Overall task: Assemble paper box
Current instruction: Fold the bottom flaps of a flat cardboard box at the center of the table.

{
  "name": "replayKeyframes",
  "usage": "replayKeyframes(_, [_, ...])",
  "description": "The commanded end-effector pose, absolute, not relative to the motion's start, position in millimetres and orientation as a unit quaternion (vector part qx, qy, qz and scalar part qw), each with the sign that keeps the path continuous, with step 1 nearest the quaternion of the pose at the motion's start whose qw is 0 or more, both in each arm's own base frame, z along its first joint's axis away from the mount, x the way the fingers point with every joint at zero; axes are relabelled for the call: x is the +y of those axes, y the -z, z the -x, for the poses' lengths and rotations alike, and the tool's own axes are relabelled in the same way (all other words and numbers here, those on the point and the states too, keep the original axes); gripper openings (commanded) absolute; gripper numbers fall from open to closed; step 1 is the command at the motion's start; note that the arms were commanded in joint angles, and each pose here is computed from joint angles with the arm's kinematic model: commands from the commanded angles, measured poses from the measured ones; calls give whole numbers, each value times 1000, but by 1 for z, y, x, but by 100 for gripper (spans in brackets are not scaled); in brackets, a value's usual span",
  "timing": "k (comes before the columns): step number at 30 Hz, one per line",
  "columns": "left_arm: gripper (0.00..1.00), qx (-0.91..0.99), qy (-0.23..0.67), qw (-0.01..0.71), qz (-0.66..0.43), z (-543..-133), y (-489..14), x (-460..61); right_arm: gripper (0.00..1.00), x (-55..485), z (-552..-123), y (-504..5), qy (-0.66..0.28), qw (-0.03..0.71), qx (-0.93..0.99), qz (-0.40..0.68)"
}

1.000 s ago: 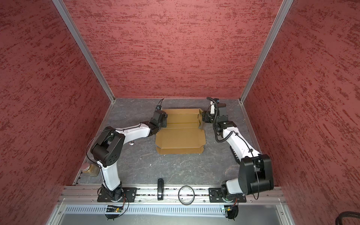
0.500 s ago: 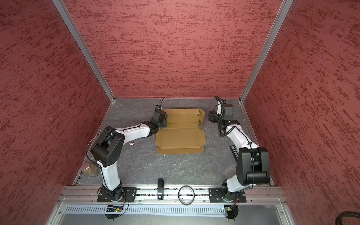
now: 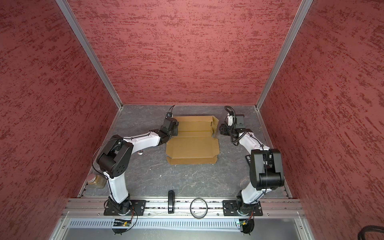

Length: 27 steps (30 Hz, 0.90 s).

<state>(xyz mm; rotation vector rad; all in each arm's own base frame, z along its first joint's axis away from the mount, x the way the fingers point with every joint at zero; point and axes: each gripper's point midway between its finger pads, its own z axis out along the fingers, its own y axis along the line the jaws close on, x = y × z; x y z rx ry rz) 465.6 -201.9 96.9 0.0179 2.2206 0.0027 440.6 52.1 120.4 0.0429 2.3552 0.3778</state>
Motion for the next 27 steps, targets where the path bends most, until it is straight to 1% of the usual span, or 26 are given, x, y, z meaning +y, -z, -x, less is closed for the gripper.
replayKeyframes(1, [0, 904, -7, 427, -17, -459, -89, -199, 71, 62, -439, -114, -164, 364, 917, 12])
replayKeyframes(13, [0, 906, -7, 423, -21, -459, -88, -202, 72, 90, -439, -120, -181, 385, 901, 84])
replayKeyframes(27, [0, 905, -8, 424, -28, -458, -87, -204, 71, 108, -452, -131, -195, 406, 886, 114])
